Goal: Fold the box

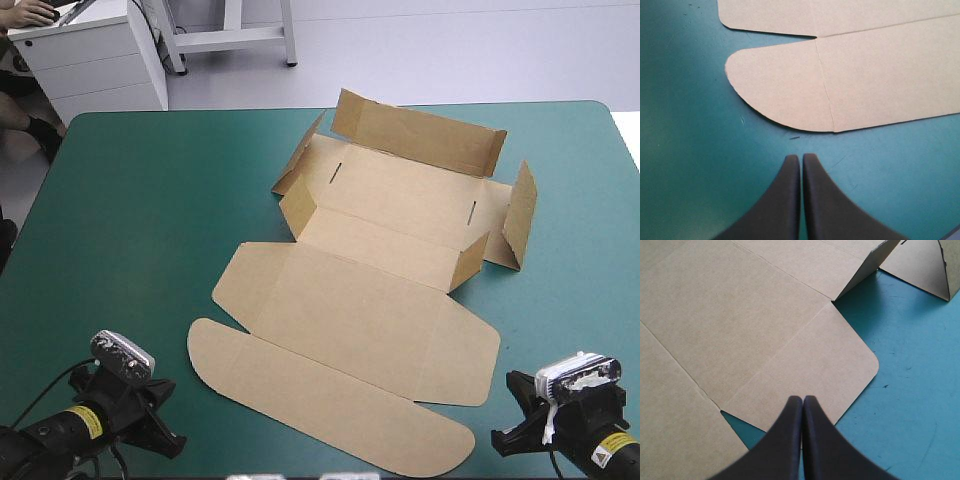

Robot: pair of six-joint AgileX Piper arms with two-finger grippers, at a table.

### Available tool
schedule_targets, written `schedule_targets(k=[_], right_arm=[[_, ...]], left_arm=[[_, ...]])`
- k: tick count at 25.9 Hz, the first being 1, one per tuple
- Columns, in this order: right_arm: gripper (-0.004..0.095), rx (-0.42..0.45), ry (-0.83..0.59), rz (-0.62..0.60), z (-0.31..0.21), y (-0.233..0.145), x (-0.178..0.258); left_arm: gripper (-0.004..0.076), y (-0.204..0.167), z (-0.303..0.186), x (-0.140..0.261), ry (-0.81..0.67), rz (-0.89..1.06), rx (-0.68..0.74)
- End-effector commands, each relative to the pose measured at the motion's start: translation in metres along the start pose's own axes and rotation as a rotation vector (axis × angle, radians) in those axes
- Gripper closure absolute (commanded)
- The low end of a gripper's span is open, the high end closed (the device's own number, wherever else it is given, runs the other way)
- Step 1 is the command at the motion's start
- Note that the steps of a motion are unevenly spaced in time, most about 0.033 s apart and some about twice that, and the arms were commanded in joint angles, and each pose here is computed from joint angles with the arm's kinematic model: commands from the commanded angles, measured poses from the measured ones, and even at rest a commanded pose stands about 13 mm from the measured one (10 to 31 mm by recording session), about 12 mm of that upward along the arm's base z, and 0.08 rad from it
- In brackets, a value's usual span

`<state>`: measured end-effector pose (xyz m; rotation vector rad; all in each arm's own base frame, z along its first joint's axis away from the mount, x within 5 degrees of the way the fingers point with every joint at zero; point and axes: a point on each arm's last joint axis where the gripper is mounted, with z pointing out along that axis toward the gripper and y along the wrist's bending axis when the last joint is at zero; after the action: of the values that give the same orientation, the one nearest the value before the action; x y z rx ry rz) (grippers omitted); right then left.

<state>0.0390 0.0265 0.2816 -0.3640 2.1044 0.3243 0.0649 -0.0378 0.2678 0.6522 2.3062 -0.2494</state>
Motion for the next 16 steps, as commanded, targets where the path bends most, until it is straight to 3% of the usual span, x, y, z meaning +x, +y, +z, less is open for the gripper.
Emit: schedule_targets(k=[1, 13, 16], right_arm=[[0.0923, -0.003, -0.069, 0.001, -0.0034, 0.0007, -0.011], [0.0915, -0.005, -0.065, 0.003, -0.0034, 0.0009, -0.0107], [0.0832, -0.005, -0.065, 0.003, -0.0034, 0.0009, -0.0107]], left_arm=[[0.0731, -0.0004, -0.0039, -0.0111, -0.063, -0.008, 0.006], [0.0731, -0.0004, -0.0039, -0.0103, -0.054, -0.008, 0.007], [0.0731, -0.0004, -0.0039, -0.0103, -0.054, -0.008, 0.007]])
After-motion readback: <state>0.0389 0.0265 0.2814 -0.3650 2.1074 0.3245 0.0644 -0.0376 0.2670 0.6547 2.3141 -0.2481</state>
